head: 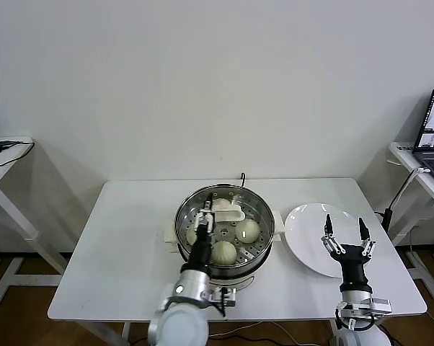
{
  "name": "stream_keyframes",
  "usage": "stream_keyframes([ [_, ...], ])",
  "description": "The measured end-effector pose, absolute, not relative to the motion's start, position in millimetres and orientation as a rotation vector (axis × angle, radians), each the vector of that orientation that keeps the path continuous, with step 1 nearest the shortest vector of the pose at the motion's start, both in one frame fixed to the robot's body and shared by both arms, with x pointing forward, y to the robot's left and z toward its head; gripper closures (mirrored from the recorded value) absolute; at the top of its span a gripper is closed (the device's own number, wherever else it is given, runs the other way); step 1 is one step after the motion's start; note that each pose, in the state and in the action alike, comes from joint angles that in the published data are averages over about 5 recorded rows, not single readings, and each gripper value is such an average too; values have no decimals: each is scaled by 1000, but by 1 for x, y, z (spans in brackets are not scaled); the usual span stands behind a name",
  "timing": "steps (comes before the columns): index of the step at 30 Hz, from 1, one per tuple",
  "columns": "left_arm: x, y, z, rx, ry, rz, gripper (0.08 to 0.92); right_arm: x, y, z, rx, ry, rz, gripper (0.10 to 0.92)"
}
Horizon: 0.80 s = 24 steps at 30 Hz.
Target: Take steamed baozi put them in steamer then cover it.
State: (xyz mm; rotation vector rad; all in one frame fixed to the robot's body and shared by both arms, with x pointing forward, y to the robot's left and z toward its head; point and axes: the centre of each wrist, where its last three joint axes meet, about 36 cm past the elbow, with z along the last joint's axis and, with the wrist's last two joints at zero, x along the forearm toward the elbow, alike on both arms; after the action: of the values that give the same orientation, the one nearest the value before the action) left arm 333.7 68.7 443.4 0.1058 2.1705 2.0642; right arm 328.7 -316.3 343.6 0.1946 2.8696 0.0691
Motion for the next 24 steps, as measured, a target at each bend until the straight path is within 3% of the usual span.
stream_keyframes([
  [12,280,139,472,123,2374,1738,177,331,-315,346,195,2874,79,200],
  [24,281,204,475,5,2685,1134,177,326,-307,365,162,2913,88,200],
])
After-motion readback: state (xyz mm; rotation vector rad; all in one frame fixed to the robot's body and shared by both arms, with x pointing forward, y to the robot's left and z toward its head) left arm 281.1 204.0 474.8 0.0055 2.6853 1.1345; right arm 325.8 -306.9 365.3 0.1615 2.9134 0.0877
